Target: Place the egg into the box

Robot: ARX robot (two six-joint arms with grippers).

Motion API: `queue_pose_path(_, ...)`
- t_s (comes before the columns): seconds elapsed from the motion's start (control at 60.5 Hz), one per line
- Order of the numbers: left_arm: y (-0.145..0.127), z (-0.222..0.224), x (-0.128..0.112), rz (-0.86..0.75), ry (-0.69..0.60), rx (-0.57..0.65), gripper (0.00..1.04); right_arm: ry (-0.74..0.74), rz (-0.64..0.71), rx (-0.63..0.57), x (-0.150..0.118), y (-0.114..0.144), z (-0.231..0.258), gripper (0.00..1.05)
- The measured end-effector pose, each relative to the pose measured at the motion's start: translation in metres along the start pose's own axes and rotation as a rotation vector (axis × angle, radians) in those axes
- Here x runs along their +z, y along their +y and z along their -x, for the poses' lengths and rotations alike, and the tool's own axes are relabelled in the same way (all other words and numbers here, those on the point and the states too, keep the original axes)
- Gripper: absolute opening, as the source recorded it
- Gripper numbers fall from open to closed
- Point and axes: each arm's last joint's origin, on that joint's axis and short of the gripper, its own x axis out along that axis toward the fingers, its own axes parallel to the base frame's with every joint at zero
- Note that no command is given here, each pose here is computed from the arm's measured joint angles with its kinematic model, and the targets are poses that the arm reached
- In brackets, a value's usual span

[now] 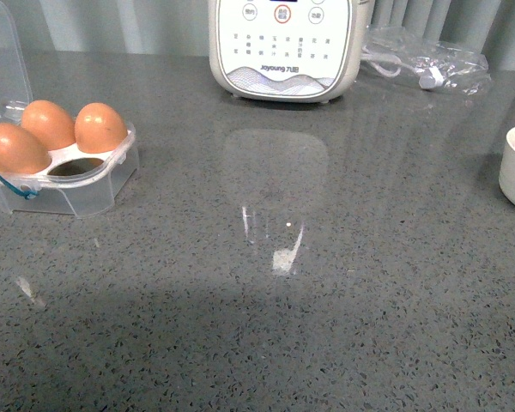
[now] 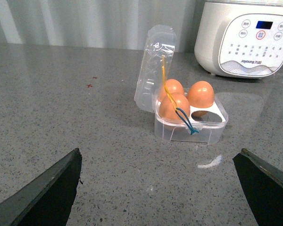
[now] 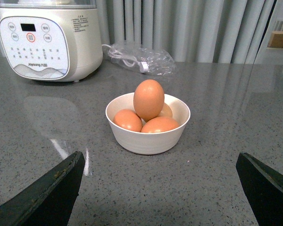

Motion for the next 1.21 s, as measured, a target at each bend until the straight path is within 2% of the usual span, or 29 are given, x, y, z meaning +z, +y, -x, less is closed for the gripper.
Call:
queue_pose_path(0.81, 0.0, 0.0, 0.0, 0.0, 0.0, 0.0, 0.98, 0.002, 0.0, 0.002, 0.0, 0.0, 0.0, 0.98)
queue_pose_path(0.893, 0.0, 0.0, 0.0, 0.0, 0.0, 0.0, 0.98, 0.101, 0.009, 0.027, -0.001, 0.001, 0.0, 0.98)
queue_pose_path(0.992, 0.0, 0.0, 0.0, 0.0, 0.0, 0.0, 0.98, 0.121, 0.017, 0.045, 0.008, 0.002, -0.002, 0.98)
queue_pose_path(1.207, 0.0, 0.0, 0.0, 0.0, 0.0, 0.0, 0.98, -0.009, 0.051, 0.013, 0.052, -0.007, -0.022, 0.98)
